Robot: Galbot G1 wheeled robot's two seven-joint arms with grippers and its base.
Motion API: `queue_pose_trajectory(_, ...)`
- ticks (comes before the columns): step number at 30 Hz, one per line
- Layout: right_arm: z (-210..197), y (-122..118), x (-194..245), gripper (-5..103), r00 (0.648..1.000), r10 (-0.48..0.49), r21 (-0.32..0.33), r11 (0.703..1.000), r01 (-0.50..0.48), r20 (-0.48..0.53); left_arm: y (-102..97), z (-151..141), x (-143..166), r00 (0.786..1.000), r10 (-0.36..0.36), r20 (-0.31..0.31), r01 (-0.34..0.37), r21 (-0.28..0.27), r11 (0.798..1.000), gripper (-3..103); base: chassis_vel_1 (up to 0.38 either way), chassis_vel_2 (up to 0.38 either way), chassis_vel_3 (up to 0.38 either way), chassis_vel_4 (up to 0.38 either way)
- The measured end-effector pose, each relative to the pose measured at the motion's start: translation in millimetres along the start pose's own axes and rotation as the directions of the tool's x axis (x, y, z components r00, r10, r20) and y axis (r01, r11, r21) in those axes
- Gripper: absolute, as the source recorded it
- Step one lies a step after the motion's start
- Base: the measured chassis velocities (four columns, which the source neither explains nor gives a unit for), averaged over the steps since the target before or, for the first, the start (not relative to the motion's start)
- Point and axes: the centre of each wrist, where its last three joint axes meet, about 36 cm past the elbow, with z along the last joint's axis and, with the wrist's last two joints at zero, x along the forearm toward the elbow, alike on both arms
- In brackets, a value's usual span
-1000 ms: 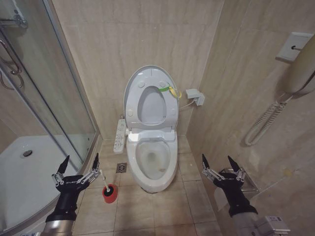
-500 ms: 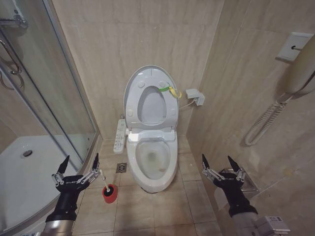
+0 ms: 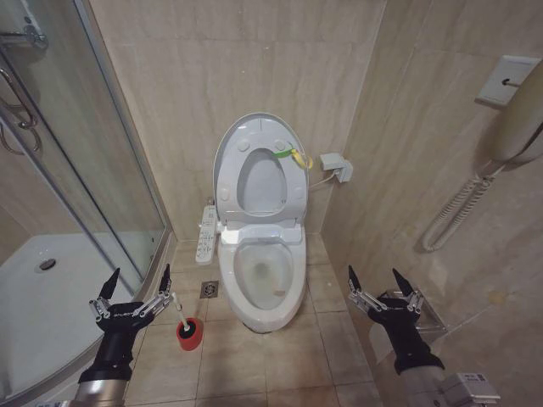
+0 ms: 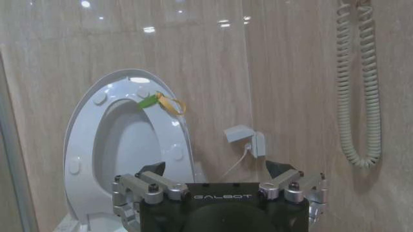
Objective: Open the toilet lid, clean the toilet bowl with a toilet brush, close the toilet lid, and flush.
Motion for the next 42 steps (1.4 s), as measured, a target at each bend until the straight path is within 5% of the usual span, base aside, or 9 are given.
queue_pose_trajectory(42,0.0,0.0,0.0,100,1.000,0.000,0.000,1.000,0.000,0.000,0.0,0.0,0.0,1.000,0.000,0.000,0.000,0.000,1.000,100,0.000,0.000,0.000,0.000)
